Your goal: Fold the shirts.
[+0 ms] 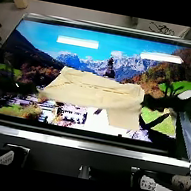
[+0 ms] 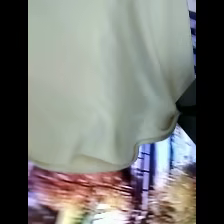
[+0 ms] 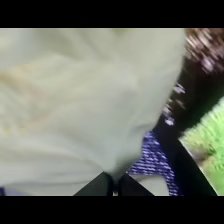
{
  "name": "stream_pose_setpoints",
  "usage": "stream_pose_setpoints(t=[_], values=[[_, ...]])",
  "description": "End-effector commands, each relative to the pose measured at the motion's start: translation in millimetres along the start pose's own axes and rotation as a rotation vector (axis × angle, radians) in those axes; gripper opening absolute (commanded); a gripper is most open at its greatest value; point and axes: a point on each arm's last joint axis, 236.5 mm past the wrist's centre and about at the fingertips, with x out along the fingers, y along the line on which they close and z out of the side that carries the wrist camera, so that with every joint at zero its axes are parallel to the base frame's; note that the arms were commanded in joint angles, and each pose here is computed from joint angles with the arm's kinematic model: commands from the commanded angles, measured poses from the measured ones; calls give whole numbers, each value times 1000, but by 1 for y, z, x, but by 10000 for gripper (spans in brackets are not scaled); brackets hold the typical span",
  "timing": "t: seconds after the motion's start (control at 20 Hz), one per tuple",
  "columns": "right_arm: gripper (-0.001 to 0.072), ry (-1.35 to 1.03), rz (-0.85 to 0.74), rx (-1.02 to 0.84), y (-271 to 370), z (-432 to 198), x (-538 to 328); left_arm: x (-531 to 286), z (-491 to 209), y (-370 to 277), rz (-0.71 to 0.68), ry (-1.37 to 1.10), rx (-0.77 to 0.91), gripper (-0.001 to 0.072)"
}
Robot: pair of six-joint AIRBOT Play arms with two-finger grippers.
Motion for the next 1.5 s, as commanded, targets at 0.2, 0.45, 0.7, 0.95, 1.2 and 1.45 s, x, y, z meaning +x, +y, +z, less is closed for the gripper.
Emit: stream_pose_setpoints(t=[0.2,0.45,0.7,0.95,1.2,1.45], values=[[22,-1267,-117,-619,236,-3,-468,-509,78,-217,-116,-1321,529,26],[22,-1466,-160,-551,242,-88,-534,-529,26,-223,-133,-1291,519,26],[23,-1279,-259,-505,208,-62,-493,-461,51,-182,-4,-1067,463,26],[23,-510,-298,-317,107,-2,-305,-261,91,-86,125,-531,292,25],[22,-33,-222,-27,-3,42,-87,-16,80,-1,156,-87,167,26],[23,-123,-226,-30,-27,99,34,117,94,31,129,88,64,27]])
